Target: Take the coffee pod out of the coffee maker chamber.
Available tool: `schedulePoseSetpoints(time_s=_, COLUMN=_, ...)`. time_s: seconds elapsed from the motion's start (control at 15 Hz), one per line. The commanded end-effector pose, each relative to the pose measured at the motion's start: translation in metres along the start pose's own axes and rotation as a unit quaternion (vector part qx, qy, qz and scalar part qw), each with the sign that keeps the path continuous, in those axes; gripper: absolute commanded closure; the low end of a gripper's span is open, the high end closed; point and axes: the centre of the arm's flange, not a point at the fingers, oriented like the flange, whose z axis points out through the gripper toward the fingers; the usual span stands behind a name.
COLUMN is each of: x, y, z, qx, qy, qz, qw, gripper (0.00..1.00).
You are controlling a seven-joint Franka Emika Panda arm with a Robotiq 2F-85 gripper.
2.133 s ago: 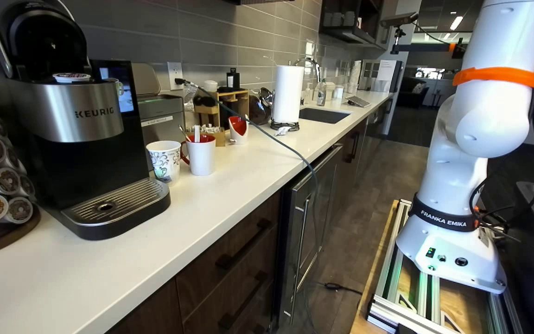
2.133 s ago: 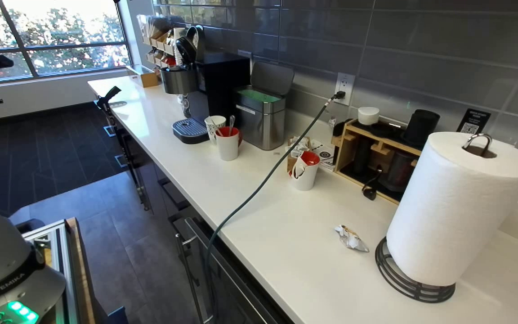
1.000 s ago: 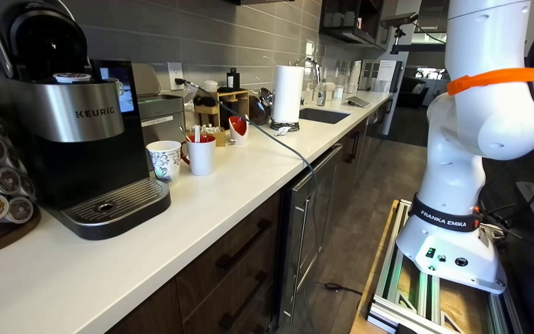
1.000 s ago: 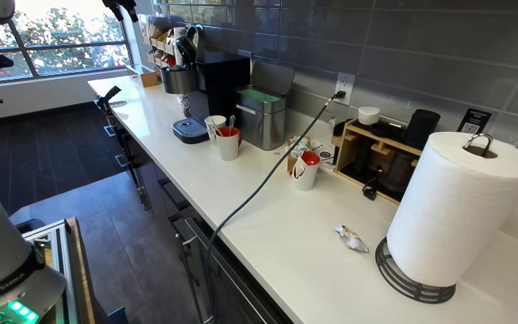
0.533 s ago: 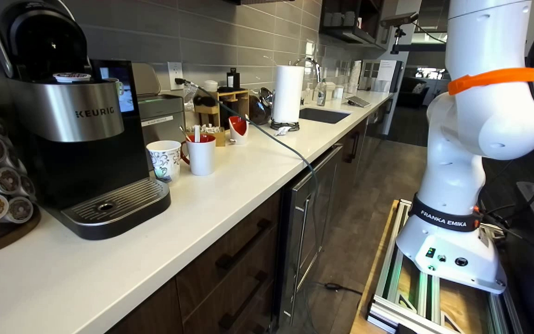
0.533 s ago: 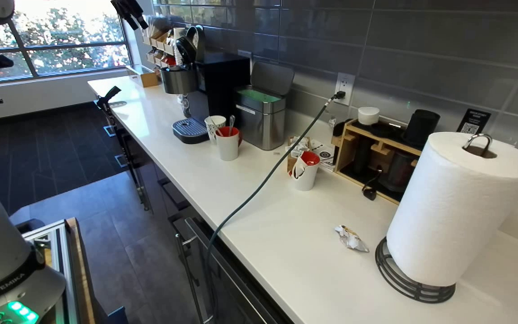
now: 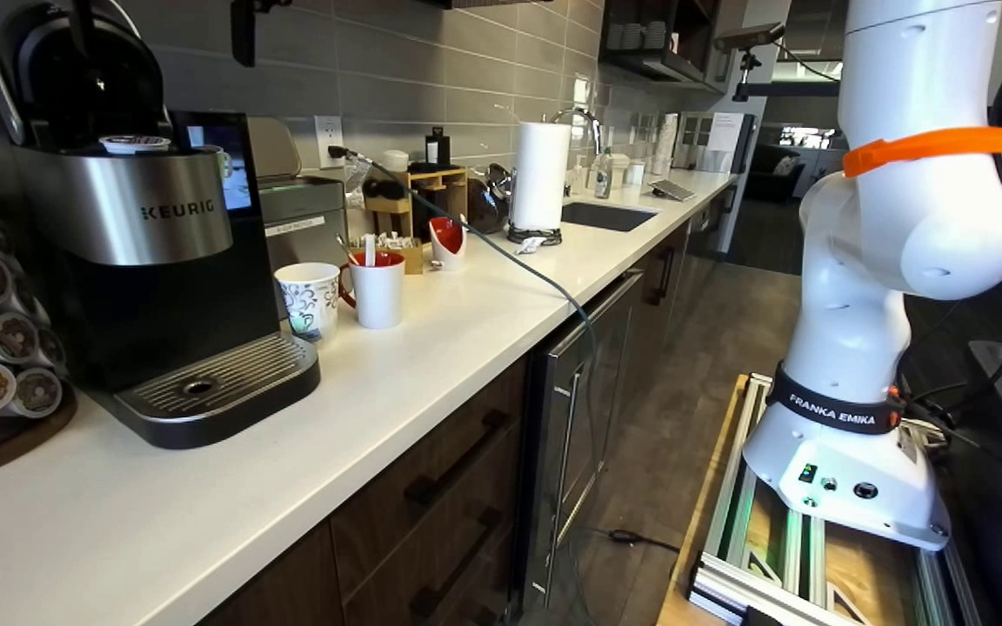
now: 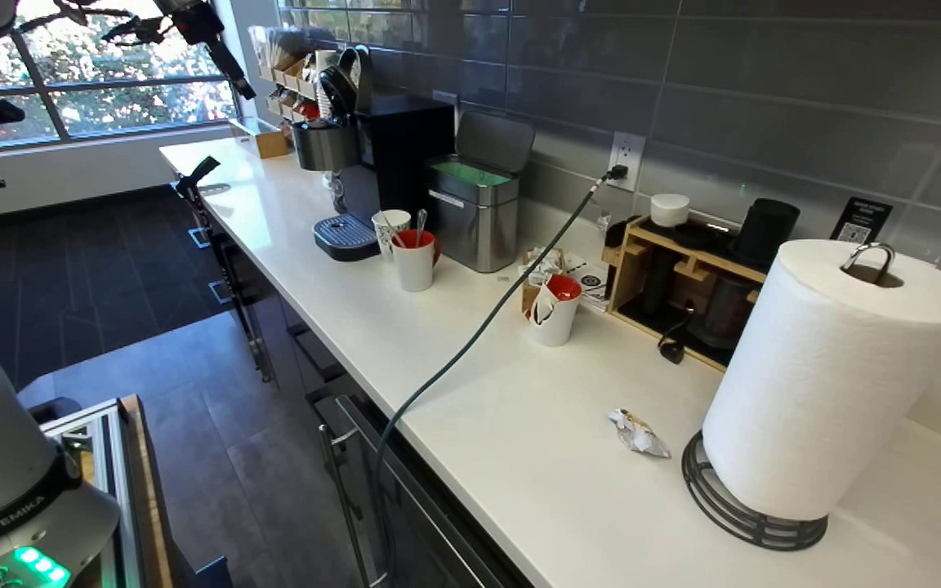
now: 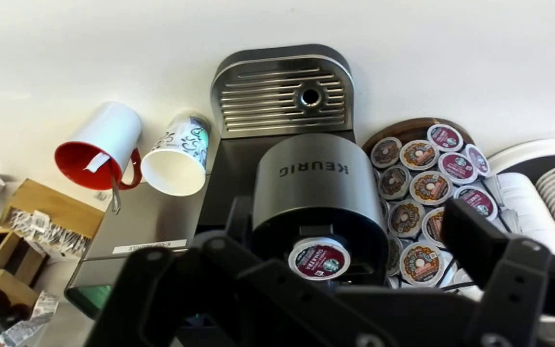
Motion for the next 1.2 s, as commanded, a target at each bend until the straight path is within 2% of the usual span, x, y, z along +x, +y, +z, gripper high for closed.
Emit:
schedulePoseSetpoints(time_s=0.0, x=-0.012, y=0.020, z=0.029, qx=0.058, qy=0.005, qz=0.055, qw=0.9968, gripper=0.00)
schedulePoseSetpoints(time_s=0.07, x=-0.011, y=0.020, z=0.035, qx=0.079, qy=0.003, qz=0.062, qw=0.9949, gripper=0.00)
schedulePoseSetpoints(time_s=0.2, x=-0.005, y=0.024, z=0.054, qx=0.090, qy=-0.010, qz=0.075, qw=0.9931, gripper=0.00)
schedulePoseSetpoints(time_s=0.27, x=0.011, y=0.006, z=0.038, qx=0.080, qy=-0.002, qz=0.059, qw=0.9951, gripper=0.00)
schedulePoseSetpoints(time_s=0.6, x=0.016, y=0.006, z=0.045, qx=0.082, qy=0.007, qz=0.057, qw=0.9949, gripper=0.00)
schedulePoseSetpoints(time_s=0.87, x=0.027, y=0.011, z=0.060, qx=0.056, qy=0.038, qz=0.006, qw=0.9977, gripper=0.00)
schedulePoseSetpoints(time_s=1.13, x=0.034, y=0.007, z=0.071, qx=0.047, qy=0.054, qz=-0.031, qw=0.9970, gripper=0.00)
